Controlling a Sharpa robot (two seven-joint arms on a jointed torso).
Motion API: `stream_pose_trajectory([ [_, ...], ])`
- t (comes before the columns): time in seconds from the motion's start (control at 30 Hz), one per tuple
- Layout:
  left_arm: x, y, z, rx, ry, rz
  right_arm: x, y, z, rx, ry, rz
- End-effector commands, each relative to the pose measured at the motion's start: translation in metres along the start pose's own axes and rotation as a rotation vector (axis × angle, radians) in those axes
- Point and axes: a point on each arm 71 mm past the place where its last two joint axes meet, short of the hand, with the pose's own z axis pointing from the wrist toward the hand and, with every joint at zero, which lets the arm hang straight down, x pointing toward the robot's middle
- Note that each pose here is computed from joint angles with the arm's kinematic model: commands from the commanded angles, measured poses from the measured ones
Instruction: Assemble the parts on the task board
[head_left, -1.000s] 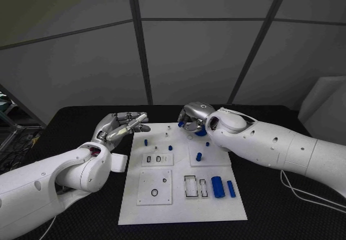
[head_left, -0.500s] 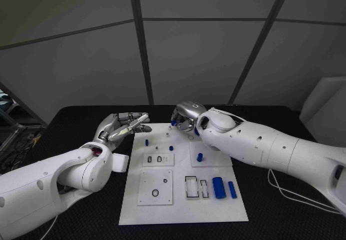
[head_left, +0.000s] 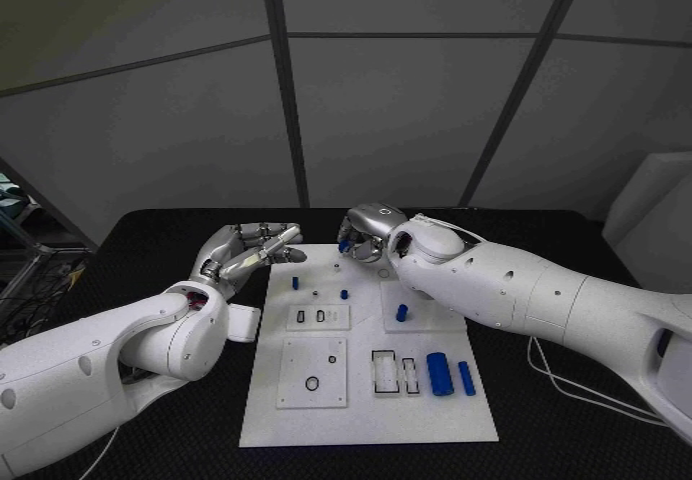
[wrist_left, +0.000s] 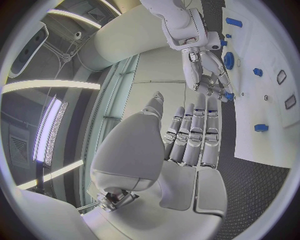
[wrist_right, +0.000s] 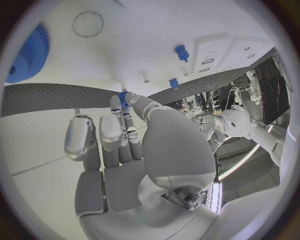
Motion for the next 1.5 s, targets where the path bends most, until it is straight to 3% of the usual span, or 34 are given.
stream_pose_trajectory([
  [0.03,0.0021,-0.0017,0.0006,0.009,0.017,-0.001,0.001,0.0015,0.0018,-0.013,0.025,-0.003],
  [0.6,0.0024,-0.0018,0.0006,0.007,0.018,-0.001,0.0066,-0.0003,0.0059,0.032,0.075,-0.014],
  [0.9,0.0022,-0.0019,0.0007,0.007,0.016,0.0,0.0069,-0.0013,0.0082,0.059,0.064,-0.019],
  [1.5,0.0001,-0.0007,0.0016,0.001,0.008,0.004,0.0022,0.0003,0.0043,0.044,0.025,0.001],
])
